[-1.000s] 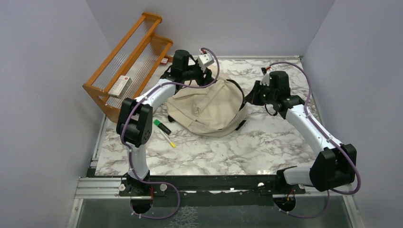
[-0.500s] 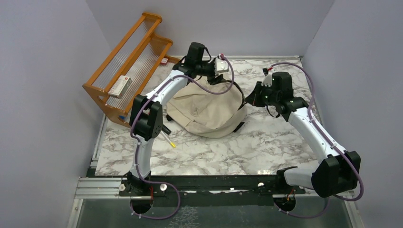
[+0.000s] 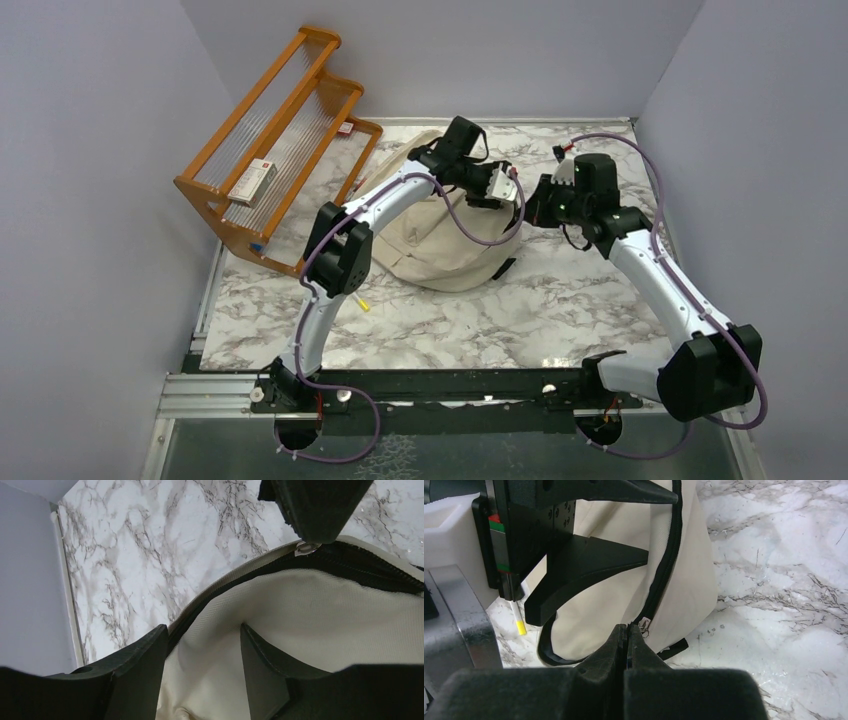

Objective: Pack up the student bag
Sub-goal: Zip the student bag at the center of the board.

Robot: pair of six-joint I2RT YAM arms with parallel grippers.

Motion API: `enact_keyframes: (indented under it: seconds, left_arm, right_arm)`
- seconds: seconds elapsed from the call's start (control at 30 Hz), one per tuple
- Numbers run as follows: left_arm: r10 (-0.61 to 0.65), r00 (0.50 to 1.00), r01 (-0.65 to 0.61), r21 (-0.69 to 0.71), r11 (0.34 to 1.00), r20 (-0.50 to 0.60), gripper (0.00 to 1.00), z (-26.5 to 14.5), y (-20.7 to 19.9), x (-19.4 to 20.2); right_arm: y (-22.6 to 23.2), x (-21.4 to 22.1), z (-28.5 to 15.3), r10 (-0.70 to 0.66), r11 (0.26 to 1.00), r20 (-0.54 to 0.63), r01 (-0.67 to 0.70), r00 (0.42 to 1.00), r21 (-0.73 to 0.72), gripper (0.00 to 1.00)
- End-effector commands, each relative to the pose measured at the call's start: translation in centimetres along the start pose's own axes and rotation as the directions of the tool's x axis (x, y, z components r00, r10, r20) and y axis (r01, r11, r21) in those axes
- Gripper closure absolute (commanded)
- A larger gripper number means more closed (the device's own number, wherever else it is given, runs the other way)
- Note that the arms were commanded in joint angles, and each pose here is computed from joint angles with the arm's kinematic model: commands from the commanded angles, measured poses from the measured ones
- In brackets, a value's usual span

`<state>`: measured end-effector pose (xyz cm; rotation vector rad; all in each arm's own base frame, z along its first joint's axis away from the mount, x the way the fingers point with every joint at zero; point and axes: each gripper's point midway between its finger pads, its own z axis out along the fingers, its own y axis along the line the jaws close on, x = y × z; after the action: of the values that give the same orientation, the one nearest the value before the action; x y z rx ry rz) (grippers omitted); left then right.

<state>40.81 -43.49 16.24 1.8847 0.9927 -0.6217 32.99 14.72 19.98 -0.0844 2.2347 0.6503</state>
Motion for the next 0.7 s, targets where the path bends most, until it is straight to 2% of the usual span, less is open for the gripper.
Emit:
enact_keyframes:
  seconds: [0.0, 0.23, 0.3, 0.5, 0.67]
  left_arm:
    - [0.087, 0.996, -0.087, -0.005, 0.996, 0.006, 0.46, 0.7, 1.1, -1.0]
    - [0.080, 0.997, -0.080, 0.012, 0.997, -0.005, 0.75, 1.0, 0.3, -0.8]
    - [0.074, 0.997, -0.074, 0.007, 0.997, -0.017, 1.00, 1.1, 0.5, -0.4]
    - [0.007, 0.999, -0.009, -0.048, 0.999, -0.042, 1.00, 1.6, 2.2, 0.3]
    - [-0.075, 0.995, 0.062, -0.185, 0.981, -0.066, 1.00, 1.6, 5.9, 1.1]
  right_arm:
    - [0.5, -0.1, -1.1, -0.025, 1.000, 0.018, 0.025, 1.000, -0.016, 1.00]
    - [0.4, 0.2, -1.2, -0.029, 0.999, 0.011, 0.030, 1.000, -0.013, 1.00]
    - [0.4, 0.2, -1.3, -0.032, 0.999, 0.008, 0.032, 0.999, -0.011, 1.00]
    - [1.0, 0.5, -2.0, -0.043, 0.998, -0.010, 0.043, 0.999, -0.037, 1.00]
    - [2.6, 1.9, -2.4, -0.039, 0.991, -0.068, 0.029, 0.997, -0.134, 1.00]
